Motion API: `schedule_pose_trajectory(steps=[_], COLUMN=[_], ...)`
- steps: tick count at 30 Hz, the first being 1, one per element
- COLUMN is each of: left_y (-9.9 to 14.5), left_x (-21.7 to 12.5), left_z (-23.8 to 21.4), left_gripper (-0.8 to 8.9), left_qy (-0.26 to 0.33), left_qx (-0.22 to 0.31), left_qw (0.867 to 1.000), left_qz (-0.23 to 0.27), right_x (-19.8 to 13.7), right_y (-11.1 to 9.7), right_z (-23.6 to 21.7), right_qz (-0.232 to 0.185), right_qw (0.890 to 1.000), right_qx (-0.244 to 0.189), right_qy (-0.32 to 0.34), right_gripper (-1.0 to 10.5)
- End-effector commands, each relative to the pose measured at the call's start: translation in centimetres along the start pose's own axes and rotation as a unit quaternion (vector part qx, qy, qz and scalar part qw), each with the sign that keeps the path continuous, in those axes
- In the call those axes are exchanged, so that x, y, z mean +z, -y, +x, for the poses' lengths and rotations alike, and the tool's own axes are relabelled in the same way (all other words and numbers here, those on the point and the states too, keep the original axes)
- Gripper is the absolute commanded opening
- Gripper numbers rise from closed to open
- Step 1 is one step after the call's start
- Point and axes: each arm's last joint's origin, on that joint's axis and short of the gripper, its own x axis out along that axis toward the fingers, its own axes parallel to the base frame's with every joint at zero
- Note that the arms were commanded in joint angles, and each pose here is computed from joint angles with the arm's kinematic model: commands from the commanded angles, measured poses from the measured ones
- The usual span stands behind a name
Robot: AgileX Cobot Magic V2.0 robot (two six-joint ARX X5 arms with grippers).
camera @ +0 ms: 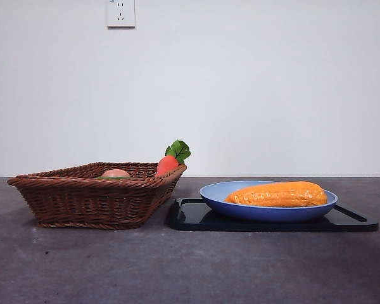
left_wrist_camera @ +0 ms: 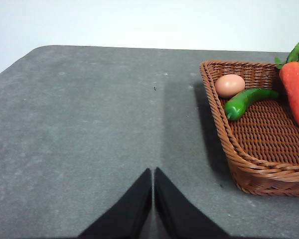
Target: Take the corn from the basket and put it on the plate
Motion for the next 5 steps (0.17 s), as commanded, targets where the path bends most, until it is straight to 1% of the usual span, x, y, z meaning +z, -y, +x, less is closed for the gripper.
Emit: schedule_pose_trajectory(steps=[1,5], left_y=[-0.04,-0.04], left_x=[-0.7,-0.7], left_z=[0.16,0.16], left_gripper=[0.08,0.08], left_qy=[-0.016,-0.016], left_qx=[0.002,0.002], left_qw=[1.0,1.0], left_qz=[-0.005,-0.005], right_x=[-0.22,-0.22], right_y=[-0.02,-0.02], right_z=[0.05,0.05], right_qz=[0.006,0.006], right_qw=[1.0,1.0], right_qx=[0.001,0.001], right_qy=[-0.004,-0.004], right_gripper=[0.0,0.0])
